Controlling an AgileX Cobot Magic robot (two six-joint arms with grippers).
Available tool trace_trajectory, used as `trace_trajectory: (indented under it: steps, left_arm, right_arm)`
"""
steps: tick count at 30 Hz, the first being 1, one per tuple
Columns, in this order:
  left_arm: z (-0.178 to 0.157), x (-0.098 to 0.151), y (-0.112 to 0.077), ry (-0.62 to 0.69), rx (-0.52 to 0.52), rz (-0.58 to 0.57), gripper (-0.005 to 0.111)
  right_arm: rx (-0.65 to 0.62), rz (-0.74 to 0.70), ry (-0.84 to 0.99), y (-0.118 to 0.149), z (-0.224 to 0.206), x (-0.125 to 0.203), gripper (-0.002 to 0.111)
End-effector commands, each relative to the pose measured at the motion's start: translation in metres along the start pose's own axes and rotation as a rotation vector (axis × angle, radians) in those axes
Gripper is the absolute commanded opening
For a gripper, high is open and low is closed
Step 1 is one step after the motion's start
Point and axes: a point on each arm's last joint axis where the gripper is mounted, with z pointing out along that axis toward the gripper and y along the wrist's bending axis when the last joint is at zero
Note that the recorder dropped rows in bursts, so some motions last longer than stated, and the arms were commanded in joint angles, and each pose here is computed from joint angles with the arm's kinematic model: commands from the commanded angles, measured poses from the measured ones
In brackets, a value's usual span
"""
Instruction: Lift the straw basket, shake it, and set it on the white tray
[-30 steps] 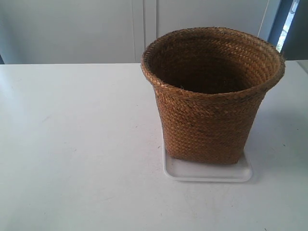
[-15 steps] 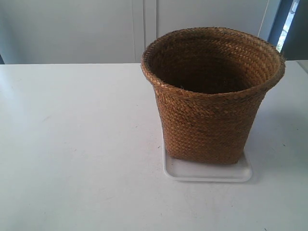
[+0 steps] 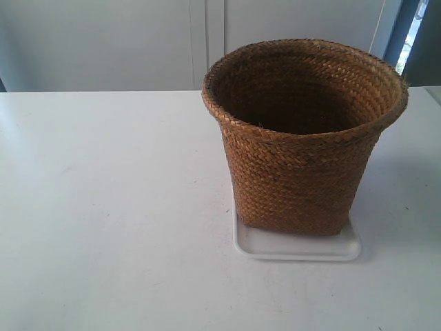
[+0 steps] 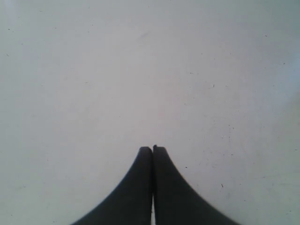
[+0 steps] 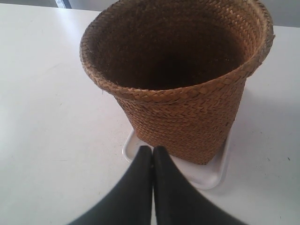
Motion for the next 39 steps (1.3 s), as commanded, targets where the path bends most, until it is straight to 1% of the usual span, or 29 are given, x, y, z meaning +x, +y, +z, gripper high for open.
trace_trajectory:
  steps: [1,13,15,17,18,19,20,22,24,26,28,29,32,34,39]
  left_arm:
    - [0.0,0.001,0.0,-0.002,0.007,-0.012,0.0]
    - [0.0,0.001,0.0,-0.002,0.005,-0.009,0.0]
    - [0.0,0.001,0.0,-0.002,0.005,-0.009,0.0]
    - [0.0,0.001,0.0,-0.002,0.005,-0.009,0.0]
    - [0.0,0.001,0.0,-0.002,0.005,-0.009,0.0]
    - [0.0,0.001,0.0,-0.002,0.005,-0.009,0.0]
    - [0.0,0.001,0.0,-0.002,0.005,-0.009,0.0]
    - [0.0,0.001,0.0,-0.002,0.005,-0.009,0.0]
    - [0.0,0.001,0.0,-0.002,0.005,-0.009,0.0]
    - [0.0,0.001,0.0,-0.002,0.005,-0.009,0.0]
    - [0.0,0.001,0.0,-0.002,0.005,-0.009,0.0]
    - [0.0,0.001,0.0,-0.002,0.005,-0.009,0.0]
    - [0.0,0.001,0.0,-0.002,0.005,-0.009,0.0]
    - [0.0,0.001,0.0,-0.002,0.005,-0.009,0.0]
    - [0.0,0.001,0.0,-0.002,0.005,-0.009,0.0]
  right_arm:
    - [0.001,-0.003,-0.009,0.0,-0.001,0.001,0.0]
    - [0.007,-0.011,-0.017,0.0,-0.001,0.0,0.0]
    - [0.03,-0.022,-0.049,-0.002,0.0,-0.001,0.0]
    - [0.066,-0.071,-0.144,-0.004,-0.003,0.003,0.0]
    - [0.104,-0.121,-0.207,-0.006,-0.006,0.014,0.0]
    - [0.121,-0.14,-0.227,-0.006,-0.006,0.023,0.0]
    - [0.16,-0.163,-0.269,-0.009,-0.007,0.042,0.0]
    - [0.175,-0.174,-0.281,-0.009,-0.005,0.065,0.0]
    - [0.181,-0.178,-0.273,-0.011,-0.001,0.08,0.0]
    - [0.181,-0.171,-0.256,-0.013,0.005,0.088,0.0]
    - [0.207,-0.125,-0.313,-0.02,0.016,0.092,0.0]
    - [0.236,-0.051,-0.4,-0.026,0.02,0.092,0.0]
    - [0.294,-0.026,-0.479,-0.034,0.026,0.102,0.0]
    - [0.33,-0.03,-0.449,-0.04,0.034,0.117,0.0]
    - [0.341,-0.032,-0.398,-0.044,0.047,0.144,0.0]
